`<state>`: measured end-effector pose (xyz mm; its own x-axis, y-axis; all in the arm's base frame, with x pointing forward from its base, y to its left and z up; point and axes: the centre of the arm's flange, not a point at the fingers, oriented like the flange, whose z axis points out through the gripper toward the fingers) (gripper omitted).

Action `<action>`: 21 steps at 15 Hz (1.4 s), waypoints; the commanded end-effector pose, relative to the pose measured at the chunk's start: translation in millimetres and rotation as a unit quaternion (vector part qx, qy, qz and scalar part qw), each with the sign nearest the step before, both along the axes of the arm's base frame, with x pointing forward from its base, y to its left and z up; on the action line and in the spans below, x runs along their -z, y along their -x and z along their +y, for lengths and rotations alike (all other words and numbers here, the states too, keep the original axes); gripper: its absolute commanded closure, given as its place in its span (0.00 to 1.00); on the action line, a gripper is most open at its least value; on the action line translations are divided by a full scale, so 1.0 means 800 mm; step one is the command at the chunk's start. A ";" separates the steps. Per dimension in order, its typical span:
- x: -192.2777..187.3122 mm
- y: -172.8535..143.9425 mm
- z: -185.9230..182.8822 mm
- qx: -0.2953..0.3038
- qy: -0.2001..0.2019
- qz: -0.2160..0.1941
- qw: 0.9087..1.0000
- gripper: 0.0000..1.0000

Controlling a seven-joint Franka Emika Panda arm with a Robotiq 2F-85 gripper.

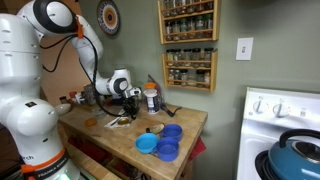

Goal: Put the silver object inside the container

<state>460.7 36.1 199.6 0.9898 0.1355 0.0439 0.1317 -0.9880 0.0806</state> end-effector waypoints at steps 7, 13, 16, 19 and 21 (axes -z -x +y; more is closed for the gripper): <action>-0.028 -0.006 -0.010 -0.098 0.124 0.006 0.987 0.98; -0.079 0.030 0.030 -0.251 0.144 0.059 0.955 0.98; -0.123 0.059 0.059 -0.337 0.144 0.067 0.928 0.98; -0.162 0.078 0.082 -0.416 0.124 0.070 0.898 0.98; -0.183 0.083 0.109 -0.451 0.078 0.070 0.886 0.98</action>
<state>416.9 107.3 307.7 0.5676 0.8012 -0.1893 0.8194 -0.5273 0.2249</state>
